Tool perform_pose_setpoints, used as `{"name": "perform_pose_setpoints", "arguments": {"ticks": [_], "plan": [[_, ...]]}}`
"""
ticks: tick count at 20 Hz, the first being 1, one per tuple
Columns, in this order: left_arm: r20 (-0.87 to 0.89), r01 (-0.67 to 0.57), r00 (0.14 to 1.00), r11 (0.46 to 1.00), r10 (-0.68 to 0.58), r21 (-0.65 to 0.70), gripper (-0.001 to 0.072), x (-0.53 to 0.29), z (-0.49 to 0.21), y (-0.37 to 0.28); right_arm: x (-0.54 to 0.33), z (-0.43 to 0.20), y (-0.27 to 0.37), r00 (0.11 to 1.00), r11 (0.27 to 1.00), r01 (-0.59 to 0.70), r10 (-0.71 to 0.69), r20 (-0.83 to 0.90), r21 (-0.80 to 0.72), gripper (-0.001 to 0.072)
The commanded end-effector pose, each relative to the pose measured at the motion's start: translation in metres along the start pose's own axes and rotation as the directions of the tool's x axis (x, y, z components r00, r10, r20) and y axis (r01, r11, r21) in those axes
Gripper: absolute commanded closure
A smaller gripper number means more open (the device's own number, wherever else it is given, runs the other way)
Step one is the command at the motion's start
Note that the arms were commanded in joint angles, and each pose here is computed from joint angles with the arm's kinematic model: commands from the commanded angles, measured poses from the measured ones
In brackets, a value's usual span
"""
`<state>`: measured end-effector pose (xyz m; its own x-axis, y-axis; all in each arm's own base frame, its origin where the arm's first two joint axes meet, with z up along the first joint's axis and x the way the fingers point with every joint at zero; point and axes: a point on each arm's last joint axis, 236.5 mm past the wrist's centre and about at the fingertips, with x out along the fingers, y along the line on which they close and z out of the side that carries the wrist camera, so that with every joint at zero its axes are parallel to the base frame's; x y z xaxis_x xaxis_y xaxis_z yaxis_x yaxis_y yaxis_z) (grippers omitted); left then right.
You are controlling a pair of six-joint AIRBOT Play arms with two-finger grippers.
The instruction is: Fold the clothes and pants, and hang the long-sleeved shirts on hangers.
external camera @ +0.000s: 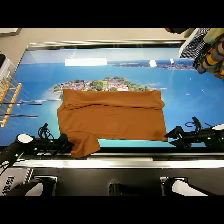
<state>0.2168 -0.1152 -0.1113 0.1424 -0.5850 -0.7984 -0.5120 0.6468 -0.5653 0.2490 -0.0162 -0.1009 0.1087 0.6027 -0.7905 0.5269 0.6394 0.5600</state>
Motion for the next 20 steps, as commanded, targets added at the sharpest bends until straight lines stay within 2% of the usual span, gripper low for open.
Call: {"name": "perform_pose_setpoints", "arguments": {"ticks": [1, 2, 4, 10, 11, 12, 13, 17, 18, 20], "plan": [[-0.002, 0.000, 1.000, 1.000, 0.000, -0.007, 0.0692, 0.000, 0.000, 0.000, 0.004, 0.007, 0.001, 0.999, 1.000, -0.012, 0.012, 0.037, -0.003, 0.0289], [-0.002, 0.000, 1.000, 1.000, 0.000, -0.008, 0.0693, 0.000, 0.000, 0.000, 0.004, 0.009, 0.000, 0.999, 1.000, -0.011, 0.012, 0.044, -0.002, 0.0303], [-0.002, 0.000, 1.000, 1.000, 0.000, -0.007, 0.0693, 0.000, 0.000, 0.000, 0.004, 0.011, 0.002, 0.998, 1.000, -0.018, 0.018, 0.055, 0.000, 0.0378], [-0.001, 0.000, 1.000, 1.000, 0.000, -0.007, 0.0692, 0.000, 0.000, 0.000, 0.013, 0.007, 0.014, 0.999, 0.999, -0.017, 0.019, 0.034, -0.050, 0.0413], [-0.002, 0.000, 1.000, 1.000, 0.000, -0.008, 0.0693, 0.000, 0.000, 0.000, 0.019, 0.004, 0.017, 1.000, 0.997, 0.008, -0.006, 0.018, -0.080, 0.0462], [-0.005, 0.000, 1.000, 1.000, 0.000, -0.008, 0.0692, 0.000, -0.001, 0.000, 0.025, 0.000, 0.019, 0.999, 0.995, 0.032, -0.032, 0.002, -0.096, 0.0661], [-0.010, 0.001, 1.000, 1.000, -0.001, -0.005, 0.0693, 0.000, -0.002, -0.001, 0.028, -0.002, 0.022, 0.999, 0.995, 0.038, -0.039, -0.007, -0.095, 0.0680], [-0.013, 0.026, 1.000, 0.999, -0.025, 0.035, 0.0695, -0.016, 0.005, -0.022, 0.012, -0.004, 0.035, 0.999, 0.995, 0.031, -0.028, 0.025, -0.099, 0.0681], [-0.023, 0.008, 1.000, 1.000, -0.007, 0.017, 0.0695, -0.025, 0.004, -0.024, 0.005, -0.006, 0.039, 0.999, 0.994, 0.034, -0.030, 0.037, -0.100, 0.0681], [-0.025, -0.112, 0.993, 0.993, 0.112, 0.026, 0.0695, -0.053, 0.002, -0.012, -0.013, -0.018, 0.041, 0.996, 0.993, 0.076, -0.071, 0.051, -0.094, 0.0681]]}}
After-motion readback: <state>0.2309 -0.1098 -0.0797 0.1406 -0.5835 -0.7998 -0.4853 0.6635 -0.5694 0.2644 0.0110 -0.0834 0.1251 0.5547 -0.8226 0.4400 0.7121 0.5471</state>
